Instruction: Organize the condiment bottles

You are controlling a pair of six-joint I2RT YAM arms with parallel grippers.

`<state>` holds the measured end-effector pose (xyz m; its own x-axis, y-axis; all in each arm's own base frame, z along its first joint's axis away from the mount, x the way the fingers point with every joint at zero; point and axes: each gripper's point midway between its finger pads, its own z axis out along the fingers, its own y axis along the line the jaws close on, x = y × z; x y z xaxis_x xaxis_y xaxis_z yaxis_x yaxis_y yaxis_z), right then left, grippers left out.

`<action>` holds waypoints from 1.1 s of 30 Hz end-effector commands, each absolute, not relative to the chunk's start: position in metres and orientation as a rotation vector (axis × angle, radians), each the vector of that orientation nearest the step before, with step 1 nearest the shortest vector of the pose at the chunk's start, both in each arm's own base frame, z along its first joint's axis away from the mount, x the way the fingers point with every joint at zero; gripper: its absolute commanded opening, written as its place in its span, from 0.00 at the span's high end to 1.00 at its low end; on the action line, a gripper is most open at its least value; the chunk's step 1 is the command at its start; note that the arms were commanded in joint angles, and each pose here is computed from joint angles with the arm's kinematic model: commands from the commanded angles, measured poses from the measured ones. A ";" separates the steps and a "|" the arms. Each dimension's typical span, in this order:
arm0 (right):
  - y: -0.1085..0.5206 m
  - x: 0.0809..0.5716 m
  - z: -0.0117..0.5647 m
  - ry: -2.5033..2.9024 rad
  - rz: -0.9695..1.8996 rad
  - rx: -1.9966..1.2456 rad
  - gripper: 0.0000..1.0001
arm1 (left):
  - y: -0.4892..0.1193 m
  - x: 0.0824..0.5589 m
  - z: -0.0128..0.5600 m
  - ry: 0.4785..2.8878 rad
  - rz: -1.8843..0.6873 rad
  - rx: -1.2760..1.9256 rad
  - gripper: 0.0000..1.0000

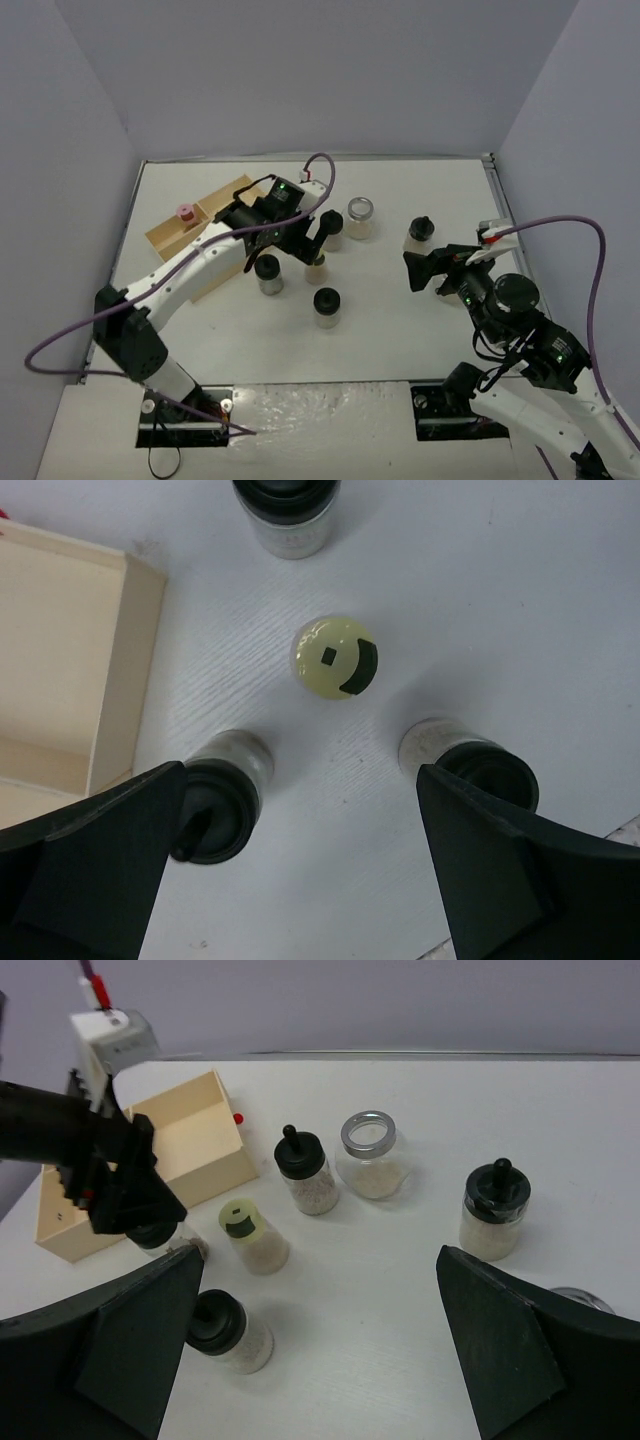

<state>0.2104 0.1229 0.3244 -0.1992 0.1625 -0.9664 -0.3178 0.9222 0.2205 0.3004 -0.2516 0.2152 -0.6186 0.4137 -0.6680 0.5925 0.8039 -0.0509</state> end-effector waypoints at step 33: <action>0.105 0.192 0.294 1.776 0.483 0.003 0.00 | -0.299 0.332 0.185 2.364 -0.316 0.870 0.86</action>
<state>0.1885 0.1027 0.2799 -0.3055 0.2009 -0.9307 -0.2476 0.9271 0.2814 0.3293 -0.2959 0.1122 -0.6700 0.5767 -0.4675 0.6601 0.7509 -0.0197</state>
